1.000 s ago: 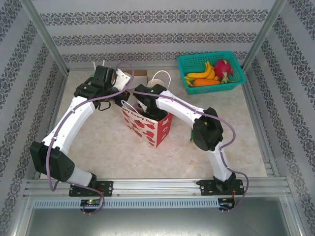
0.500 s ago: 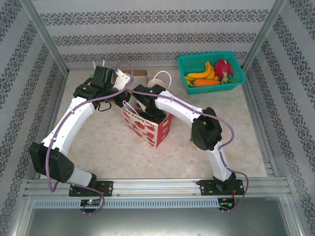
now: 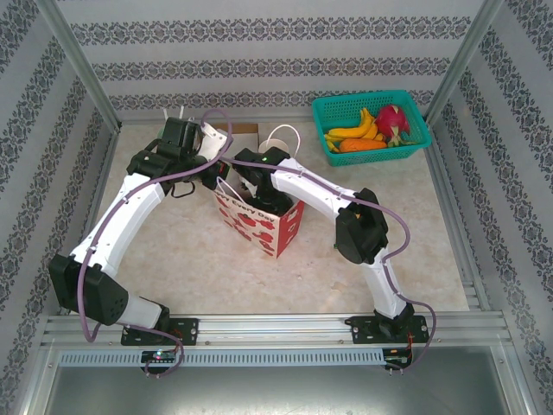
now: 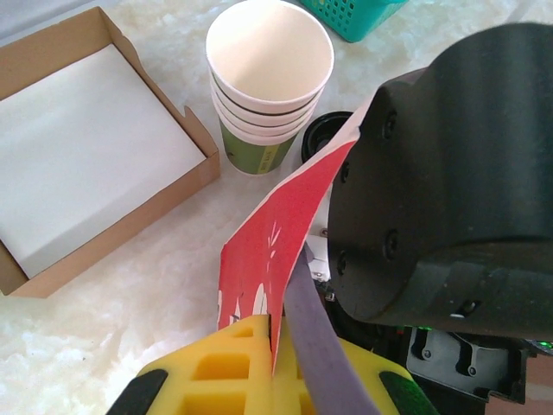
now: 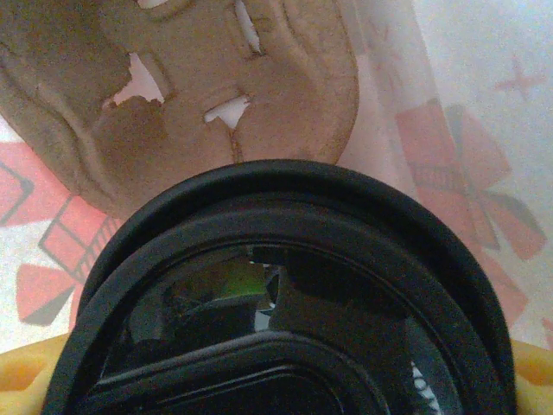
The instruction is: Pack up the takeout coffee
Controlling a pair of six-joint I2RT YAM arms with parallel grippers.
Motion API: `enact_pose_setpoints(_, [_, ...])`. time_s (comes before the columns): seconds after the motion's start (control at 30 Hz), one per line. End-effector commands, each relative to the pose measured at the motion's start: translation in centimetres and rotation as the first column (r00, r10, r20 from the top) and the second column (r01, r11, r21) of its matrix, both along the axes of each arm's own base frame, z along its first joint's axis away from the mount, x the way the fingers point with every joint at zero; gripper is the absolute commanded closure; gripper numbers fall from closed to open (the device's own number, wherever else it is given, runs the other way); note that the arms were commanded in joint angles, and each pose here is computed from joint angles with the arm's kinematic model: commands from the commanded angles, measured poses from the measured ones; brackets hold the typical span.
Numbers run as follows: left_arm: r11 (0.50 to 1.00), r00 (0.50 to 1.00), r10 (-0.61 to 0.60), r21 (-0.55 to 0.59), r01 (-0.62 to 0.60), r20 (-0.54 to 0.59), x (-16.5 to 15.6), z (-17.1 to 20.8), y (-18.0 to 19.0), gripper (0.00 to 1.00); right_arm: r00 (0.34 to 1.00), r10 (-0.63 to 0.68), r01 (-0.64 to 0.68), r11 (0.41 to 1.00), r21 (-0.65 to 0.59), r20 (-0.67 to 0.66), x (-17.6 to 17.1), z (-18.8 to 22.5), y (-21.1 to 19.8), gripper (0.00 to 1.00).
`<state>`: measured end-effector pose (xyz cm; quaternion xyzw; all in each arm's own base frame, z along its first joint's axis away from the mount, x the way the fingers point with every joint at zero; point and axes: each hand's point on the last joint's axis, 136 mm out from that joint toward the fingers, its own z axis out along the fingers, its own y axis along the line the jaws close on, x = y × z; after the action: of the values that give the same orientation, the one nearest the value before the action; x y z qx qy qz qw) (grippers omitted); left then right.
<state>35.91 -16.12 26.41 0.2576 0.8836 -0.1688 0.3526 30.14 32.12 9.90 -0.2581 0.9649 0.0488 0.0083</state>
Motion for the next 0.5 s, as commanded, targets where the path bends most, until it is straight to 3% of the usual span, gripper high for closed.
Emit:
enact_pose_setpoints(0.0, [0.999,0.988,0.004,-0.044,0.003,0.153,0.6,4.3,-0.2,1.00,0.998,-0.048,0.047,0.998,-0.033,-0.045,-1.2,1.0,-1.5,0.52])
enact_pose_setpoints(0.47, [0.999,0.989,-0.009,-0.030,0.014,0.151,0.4,4.1,-0.2,1.00,0.997,-0.022,0.017,0.998,-0.062,-0.071,-1.7,0.4,-1.7,0.39])
